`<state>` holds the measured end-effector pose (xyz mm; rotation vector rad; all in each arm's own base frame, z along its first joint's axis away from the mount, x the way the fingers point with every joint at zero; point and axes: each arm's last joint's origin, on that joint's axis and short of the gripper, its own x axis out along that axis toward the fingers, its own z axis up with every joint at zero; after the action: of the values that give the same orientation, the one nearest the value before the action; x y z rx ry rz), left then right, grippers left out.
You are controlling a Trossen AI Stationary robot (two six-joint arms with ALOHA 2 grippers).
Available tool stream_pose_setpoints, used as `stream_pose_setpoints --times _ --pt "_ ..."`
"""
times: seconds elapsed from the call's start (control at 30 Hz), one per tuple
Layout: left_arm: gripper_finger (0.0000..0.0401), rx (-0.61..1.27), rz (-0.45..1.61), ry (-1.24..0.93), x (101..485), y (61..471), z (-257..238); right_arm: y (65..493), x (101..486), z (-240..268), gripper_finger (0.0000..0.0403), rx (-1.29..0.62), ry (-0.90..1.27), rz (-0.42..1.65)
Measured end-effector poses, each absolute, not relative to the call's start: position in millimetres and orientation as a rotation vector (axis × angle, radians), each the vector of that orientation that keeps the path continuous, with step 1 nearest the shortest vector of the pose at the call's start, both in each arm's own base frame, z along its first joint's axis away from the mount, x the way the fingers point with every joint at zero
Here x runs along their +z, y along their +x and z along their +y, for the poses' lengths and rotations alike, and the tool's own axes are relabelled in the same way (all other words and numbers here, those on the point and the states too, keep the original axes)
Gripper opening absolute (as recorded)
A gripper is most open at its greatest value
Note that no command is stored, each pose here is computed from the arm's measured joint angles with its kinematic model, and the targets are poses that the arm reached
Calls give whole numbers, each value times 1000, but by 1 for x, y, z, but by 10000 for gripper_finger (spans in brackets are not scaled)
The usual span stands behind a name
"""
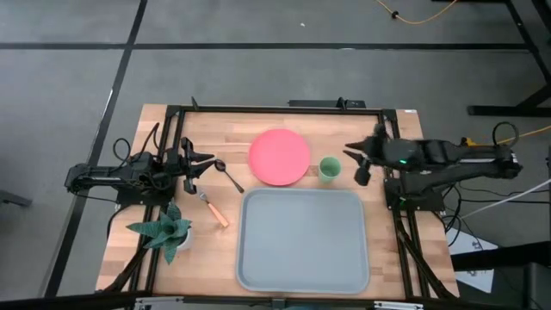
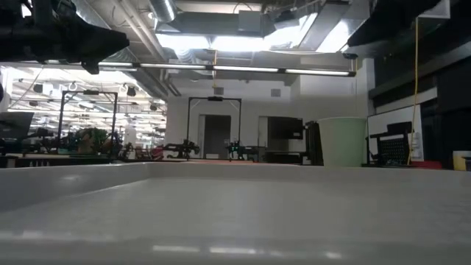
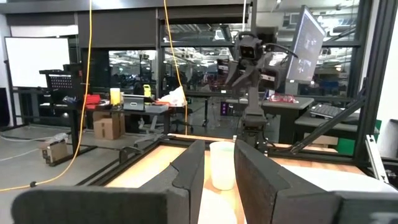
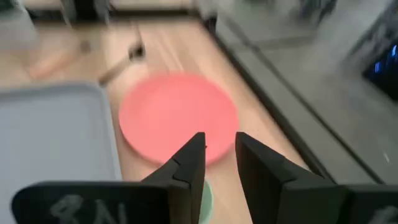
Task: Pick and place plate/cup/fork/spoon on tray
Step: Put the green cup on the top right of the gray serving tray
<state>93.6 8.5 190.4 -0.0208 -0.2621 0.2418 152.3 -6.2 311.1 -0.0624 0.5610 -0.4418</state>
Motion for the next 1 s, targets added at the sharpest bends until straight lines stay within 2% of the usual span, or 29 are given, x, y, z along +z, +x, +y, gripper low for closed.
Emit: stream_pose_setpoints --times 0.27,0.43,0.67,1.0 --pt "80 236 -234 -72 187 94 9 210 304 -44 94 -170 -193 838" --pt "80 237 -203 -77 184 95 9 217 283 -79 94 -22 -76 925" --pt "80 244 -203 -65 184 95 9 210 274 -100 94 -23 18 959" --pt "80 246 -203 -62 184 95 9 204 243 -100 94 -18 53 1015"
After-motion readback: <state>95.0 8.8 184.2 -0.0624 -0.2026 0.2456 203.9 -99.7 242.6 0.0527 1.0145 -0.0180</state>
